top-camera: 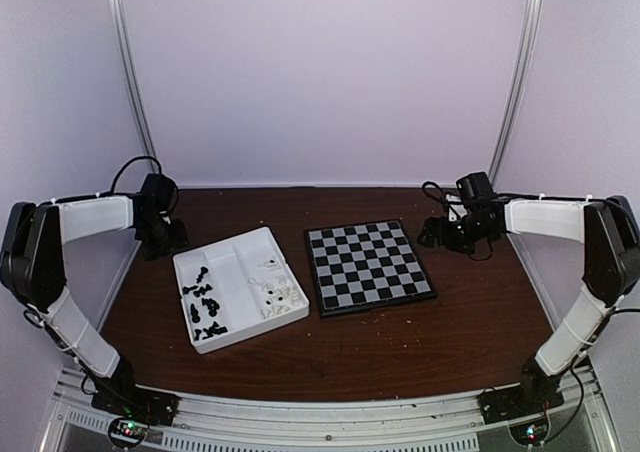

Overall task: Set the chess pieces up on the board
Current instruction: Move the storage box to the center of the board, then move the chessboard to the center of the board.

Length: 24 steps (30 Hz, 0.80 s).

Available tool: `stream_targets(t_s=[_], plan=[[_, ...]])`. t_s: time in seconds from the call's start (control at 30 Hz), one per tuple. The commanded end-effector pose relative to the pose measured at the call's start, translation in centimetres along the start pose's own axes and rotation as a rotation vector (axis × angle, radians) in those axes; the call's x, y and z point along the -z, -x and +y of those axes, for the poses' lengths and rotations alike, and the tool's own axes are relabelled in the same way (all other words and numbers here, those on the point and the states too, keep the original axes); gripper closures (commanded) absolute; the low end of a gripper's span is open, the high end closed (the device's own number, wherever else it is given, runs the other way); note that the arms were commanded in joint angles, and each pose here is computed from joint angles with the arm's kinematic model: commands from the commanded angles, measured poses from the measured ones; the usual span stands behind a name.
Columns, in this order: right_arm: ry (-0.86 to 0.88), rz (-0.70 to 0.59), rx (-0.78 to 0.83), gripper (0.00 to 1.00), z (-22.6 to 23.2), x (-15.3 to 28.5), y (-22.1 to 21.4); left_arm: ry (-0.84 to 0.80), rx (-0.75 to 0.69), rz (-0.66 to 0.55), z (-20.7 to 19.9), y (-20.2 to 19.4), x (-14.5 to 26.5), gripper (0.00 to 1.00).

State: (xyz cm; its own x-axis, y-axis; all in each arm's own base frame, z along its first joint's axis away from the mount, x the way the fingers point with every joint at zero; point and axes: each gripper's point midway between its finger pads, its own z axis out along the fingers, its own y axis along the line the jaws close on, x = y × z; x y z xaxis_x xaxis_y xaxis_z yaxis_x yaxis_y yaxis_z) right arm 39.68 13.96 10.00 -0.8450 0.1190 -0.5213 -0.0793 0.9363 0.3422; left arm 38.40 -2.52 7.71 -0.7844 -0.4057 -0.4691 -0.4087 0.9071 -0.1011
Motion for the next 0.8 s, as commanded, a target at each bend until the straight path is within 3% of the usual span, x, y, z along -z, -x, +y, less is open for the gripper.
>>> stream_targets(t_s=[0.0,0.17,0.47,0.7,0.77], plan=[[0.040,-0.009,-0.012,0.08,0.9,-0.5,0.7,-0.080,-0.157,-0.128,-3.3,2.6,4.9,0.37],[0.064,0.002,-0.033,0.08,1.1,-1.1,0.5,-0.244,-0.398,-0.194,-10.7,3.0,9.1,0.37],[0.079,0.032,-0.064,0.09,1.1,-1.6,-0.6,-0.648,-0.533,-0.082,-23.1,1.2,9.5,0.39],[0.065,0.057,-0.087,0.09,0.8,-1.6,-1.5,-0.726,-0.612,-0.060,-30.6,-0.2,8.0,0.34],[0.061,0.063,-0.092,0.08,0.6,-1.6,-2.0,-0.715,-0.591,-0.058,-31.5,0.0,6.5,0.26]])
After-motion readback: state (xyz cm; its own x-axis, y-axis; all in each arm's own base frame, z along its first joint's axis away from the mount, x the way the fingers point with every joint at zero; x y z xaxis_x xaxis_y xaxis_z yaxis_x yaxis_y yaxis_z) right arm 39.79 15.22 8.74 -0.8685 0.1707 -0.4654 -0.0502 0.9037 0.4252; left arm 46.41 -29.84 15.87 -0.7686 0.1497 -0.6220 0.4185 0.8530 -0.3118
